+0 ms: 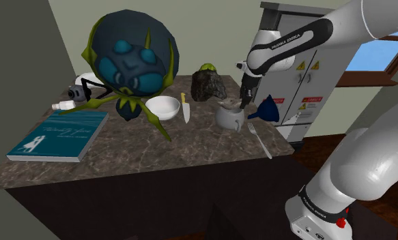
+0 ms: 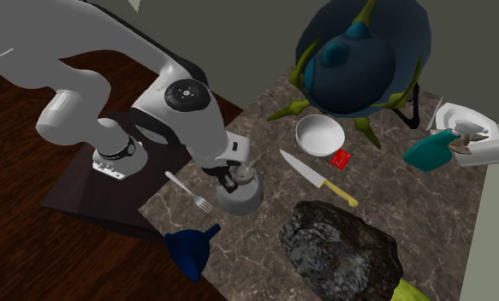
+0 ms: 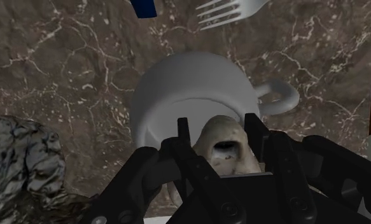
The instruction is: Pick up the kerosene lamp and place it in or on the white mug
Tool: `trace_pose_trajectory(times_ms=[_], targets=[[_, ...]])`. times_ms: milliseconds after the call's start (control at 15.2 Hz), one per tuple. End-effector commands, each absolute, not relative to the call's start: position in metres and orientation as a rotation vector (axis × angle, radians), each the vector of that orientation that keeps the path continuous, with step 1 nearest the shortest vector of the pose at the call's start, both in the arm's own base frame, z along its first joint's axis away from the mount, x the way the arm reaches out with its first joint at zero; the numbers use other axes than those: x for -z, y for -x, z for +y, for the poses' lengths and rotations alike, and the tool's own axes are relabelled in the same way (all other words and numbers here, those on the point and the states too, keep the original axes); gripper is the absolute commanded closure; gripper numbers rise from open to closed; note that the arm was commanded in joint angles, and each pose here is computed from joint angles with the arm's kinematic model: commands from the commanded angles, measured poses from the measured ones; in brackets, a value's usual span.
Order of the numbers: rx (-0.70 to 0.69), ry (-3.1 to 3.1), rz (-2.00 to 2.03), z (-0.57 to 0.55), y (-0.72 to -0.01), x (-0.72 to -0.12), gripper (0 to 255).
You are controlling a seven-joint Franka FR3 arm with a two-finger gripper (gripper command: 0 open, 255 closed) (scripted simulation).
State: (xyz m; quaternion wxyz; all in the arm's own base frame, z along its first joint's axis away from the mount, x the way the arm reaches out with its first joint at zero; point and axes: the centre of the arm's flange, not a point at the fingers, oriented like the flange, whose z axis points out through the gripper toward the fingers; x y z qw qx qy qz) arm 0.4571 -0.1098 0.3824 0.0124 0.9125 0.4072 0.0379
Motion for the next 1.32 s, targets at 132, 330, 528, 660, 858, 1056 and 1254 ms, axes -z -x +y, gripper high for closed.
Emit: trace_pose_trajectory(times_ms=[132,330,528,660,858,1056,1254], targets=[[-0.119,-2.843,1.270,-0.110,-0.457,-0.361,255],[-0.119,-2.843,1.270,-0.110,-0.457,-0.353,255],[-0.119,-2.843,1.270,-0.110,-0.457,-0.353,255],[-0.119,-2.843,1.270,-0.110,-0.457,-0.353,255],[-0.119,-2.843,1.270,-0.111,-0.456,-0.354,0],[-0.119,-2.843,1.270,-0.111,-0.457,-0.353,0],[-0.119,-2.843,1.270,-0.110,-0.455,-0.379,0]])
